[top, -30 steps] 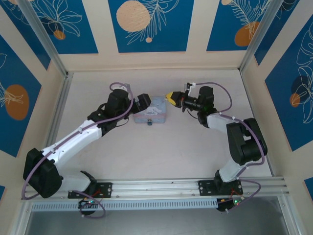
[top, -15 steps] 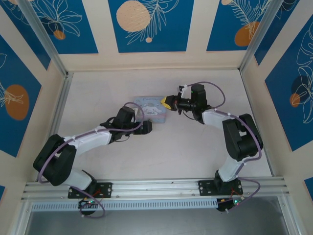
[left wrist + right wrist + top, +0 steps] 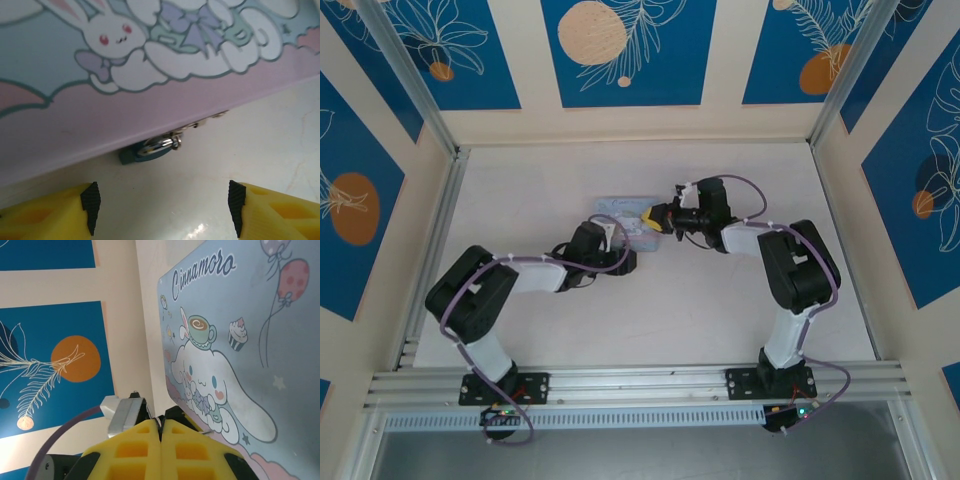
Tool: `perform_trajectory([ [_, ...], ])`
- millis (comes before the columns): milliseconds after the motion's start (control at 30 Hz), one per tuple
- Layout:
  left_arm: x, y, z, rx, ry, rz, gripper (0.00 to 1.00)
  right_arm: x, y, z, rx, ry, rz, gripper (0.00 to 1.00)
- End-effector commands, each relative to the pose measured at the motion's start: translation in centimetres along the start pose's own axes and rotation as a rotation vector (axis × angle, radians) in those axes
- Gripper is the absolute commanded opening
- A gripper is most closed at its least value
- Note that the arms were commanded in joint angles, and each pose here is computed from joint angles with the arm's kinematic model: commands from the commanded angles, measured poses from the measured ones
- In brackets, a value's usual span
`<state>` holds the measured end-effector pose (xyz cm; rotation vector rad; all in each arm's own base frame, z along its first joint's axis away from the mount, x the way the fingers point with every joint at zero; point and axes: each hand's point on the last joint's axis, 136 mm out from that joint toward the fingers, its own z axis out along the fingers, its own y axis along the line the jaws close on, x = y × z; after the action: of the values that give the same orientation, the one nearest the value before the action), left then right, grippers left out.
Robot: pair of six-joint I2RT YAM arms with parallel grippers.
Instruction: Unlock the padlock with the key
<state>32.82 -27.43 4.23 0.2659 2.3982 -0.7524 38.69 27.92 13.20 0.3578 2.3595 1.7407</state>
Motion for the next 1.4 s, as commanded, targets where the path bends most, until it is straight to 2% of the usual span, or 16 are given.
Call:
perform_trajectory([
  [0, -1.8, -0.4, 0.7, 0.013, -0.073, 0.057, 0.67, -0.7, 0.3, 0.4, -0.004, -0.004, -0.009, 0.00],
  [333, -2.8, -0.1, 1.9, 0.004, -0.128, 0.100, 0.61, -1.5, -0.5, 0.7, 0.003, -0.010, 0.010, 0.00],
  [567, -2.8, 0.0, 2.9, -0.018, -0.126, 0.140, 0.60, -1.5, -1.1, 0.9, 0.014, -0.011, 0.026, 0.00],
  [767, -3.0, -1.8, 3.6, 0.041, -0.119, 0.159, 0.59, -1.5, -1.5, 0.9, 0.024, -0.014, 0.028, 0.00],
  [1000, -4.4, -4.5, 3.2, 0.167, -0.151, 0.077, 0.59, -1.6, -1.7, 1.0, 0.032, -0.016, 0.035, 0.00],
  [1367, -3.0, -3.5, 5.7, 0.173, -0.094, -0.053, 0.58, -1.6, -2.1, 1.1, 0.047, -0.016, 0.045, 0.00],
])
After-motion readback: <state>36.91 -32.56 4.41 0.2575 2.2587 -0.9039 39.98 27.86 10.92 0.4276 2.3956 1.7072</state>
